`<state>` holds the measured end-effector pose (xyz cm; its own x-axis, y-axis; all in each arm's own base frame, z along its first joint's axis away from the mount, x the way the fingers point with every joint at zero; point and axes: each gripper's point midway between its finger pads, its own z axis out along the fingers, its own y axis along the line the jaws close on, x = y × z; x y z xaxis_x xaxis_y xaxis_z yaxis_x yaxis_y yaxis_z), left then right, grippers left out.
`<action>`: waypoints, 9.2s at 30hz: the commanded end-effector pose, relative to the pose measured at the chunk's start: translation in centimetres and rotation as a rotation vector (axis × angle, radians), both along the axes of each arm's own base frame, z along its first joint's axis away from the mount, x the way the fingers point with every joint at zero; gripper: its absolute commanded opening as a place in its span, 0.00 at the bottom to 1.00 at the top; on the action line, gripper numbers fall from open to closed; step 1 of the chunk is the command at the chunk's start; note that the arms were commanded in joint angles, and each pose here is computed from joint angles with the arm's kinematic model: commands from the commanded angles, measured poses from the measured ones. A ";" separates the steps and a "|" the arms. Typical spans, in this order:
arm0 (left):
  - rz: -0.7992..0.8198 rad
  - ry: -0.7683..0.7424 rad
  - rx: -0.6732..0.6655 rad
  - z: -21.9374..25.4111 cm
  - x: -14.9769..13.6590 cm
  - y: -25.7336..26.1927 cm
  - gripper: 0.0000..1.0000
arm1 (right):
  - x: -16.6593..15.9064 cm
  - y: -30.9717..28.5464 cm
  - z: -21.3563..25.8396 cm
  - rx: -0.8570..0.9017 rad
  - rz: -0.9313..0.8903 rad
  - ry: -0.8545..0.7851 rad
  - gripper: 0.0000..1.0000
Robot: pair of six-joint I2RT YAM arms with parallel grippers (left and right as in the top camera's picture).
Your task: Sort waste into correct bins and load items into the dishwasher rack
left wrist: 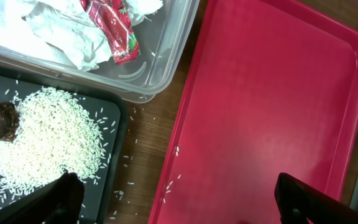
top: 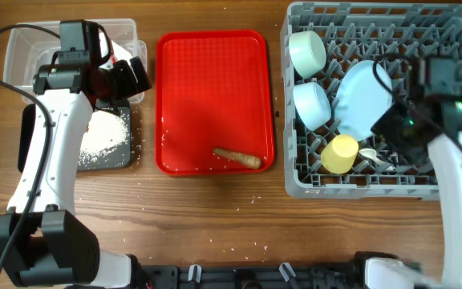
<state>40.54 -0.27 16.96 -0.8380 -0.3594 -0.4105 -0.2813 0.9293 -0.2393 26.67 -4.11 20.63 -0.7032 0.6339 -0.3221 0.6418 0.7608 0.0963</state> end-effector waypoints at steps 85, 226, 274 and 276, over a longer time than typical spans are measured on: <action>0.805 -0.149 0.124 7.4 -9.3 16.2 1.00 | 4.3 3.2 11.4 -0.137 0.488 -0.536 1.00; 0.100 -1.013 0.139 -1.1 -16.0 1.7 1.00 | -2.0 5.0 -3.1 -0.388 0.531 -1.193 1.00; 0.101 -1.013 0.139 -1.1 -16.0 1.7 1.00 | -2.0 5.0 -3.1 -0.388 0.531 -1.193 1.00; 0.101 -1.013 0.139 -1.1 -16.0 1.7 1.00 | -2.0 5.0 -3.1 -0.388 0.531 -1.193 1.00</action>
